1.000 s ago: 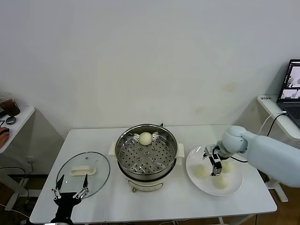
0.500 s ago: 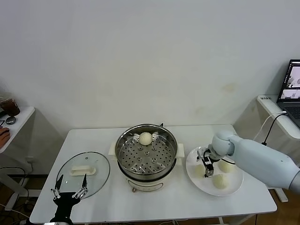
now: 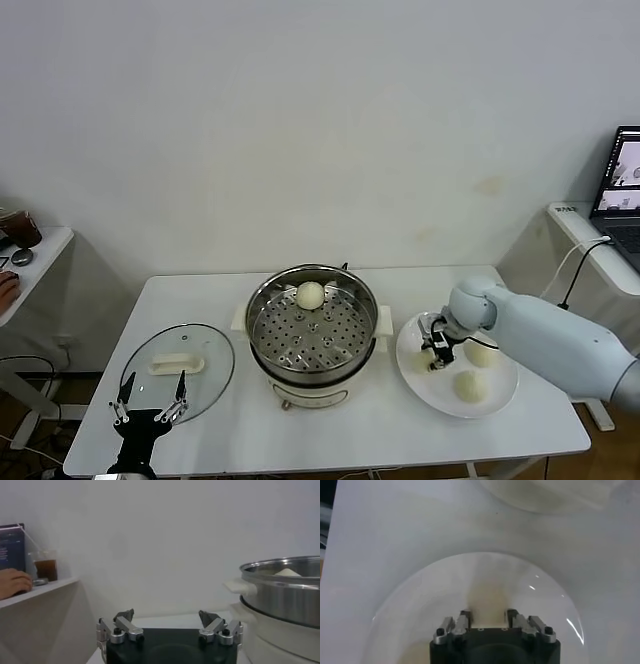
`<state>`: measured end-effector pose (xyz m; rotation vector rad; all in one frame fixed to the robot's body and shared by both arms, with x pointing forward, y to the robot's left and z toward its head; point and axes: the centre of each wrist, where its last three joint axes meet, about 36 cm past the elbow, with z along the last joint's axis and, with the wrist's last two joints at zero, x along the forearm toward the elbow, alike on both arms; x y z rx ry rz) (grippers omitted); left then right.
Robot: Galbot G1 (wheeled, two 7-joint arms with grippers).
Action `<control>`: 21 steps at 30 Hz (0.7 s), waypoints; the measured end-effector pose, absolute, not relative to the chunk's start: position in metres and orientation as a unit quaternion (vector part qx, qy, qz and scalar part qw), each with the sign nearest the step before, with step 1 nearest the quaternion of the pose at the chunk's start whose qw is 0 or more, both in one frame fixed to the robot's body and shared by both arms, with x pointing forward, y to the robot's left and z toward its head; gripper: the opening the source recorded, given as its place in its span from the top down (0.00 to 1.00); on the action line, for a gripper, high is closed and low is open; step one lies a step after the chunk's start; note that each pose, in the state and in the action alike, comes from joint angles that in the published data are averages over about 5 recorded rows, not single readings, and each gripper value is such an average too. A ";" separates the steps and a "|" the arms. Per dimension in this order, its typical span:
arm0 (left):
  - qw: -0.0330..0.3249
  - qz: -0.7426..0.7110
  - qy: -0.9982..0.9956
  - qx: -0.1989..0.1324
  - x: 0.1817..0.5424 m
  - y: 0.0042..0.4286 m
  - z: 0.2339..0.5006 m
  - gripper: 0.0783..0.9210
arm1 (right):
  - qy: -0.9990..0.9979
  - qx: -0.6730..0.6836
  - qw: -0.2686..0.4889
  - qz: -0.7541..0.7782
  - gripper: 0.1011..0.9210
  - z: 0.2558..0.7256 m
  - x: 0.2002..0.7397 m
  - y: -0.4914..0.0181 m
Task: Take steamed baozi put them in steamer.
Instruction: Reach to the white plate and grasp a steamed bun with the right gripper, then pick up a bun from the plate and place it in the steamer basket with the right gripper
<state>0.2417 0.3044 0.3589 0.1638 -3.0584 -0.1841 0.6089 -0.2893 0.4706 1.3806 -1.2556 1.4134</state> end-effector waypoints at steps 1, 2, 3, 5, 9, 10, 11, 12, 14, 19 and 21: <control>0.036 -0.060 -0.996 0.053 0.242 0.304 0.359 0.12 | -0.495 0.543 0.390 0.555 0.62 0.475 0.609 -0.291; 0.036 -0.060 -0.996 0.053 0.242 0.304 0.360 0.12 | -0.496 0.542 0.391 0.554 0.61 0.481 0.610 -0.292; 0.035 -0.060 -0.996 0.052 0.242 0.304 0.361 0.12 | -0.498 0.541 0.391 0.553 0.61 0.487 0.611 -0.294; 0.034 -0.059 -0.996 0.051 0.243 0.304 0.362 0.12 | -0.504 0.539 0.390 0.551 0.61 0.502 0.612 -0.298; 0.030 -0.058 -0.997 0.046 0.245 0.303 0.364 0.12 | -0.518 0.534 0.383 0.548 0.60 0.542 0.616 -0.300; 0.029 -0.058 -0.997 0.044 0.246 0.302 0.365 0.12 | -0.522 0.533 0.379 0.548 0.60 0.553 0.617 -0.298; 0.028 -0.057 -0.997 0.042 0.247 0.302 0.365 0.12 | -0.525 0.531 0.375 0.549 0.60 0.566 0.619 -0.296; 0.027 -0.057 -0.997 0.040 0.248 0.301 0.366 0.12 | -0.529 0.530 0.370 0.550 0.60 0.579 0.620 -0.292; 0.025 -0.055 -0.997 0.037 0.250 0.300 0.367 0.12 | -0.535 0.529 0.360 0.552 0.60 0.606 0.621 -0.284; 0.019 -0.052 -0.998 0.029 0.254 0.298 0.370 0.12 | -0.547 0.530 0.333 0.556 0.60 0.669 0.618 -0.250; 0.017 -0.052 -0.998 0.027 0.255 0.297 0.372 0.12 | -0.550 0.533 0.325 0.555 0.60 0.688 0.614 -0.234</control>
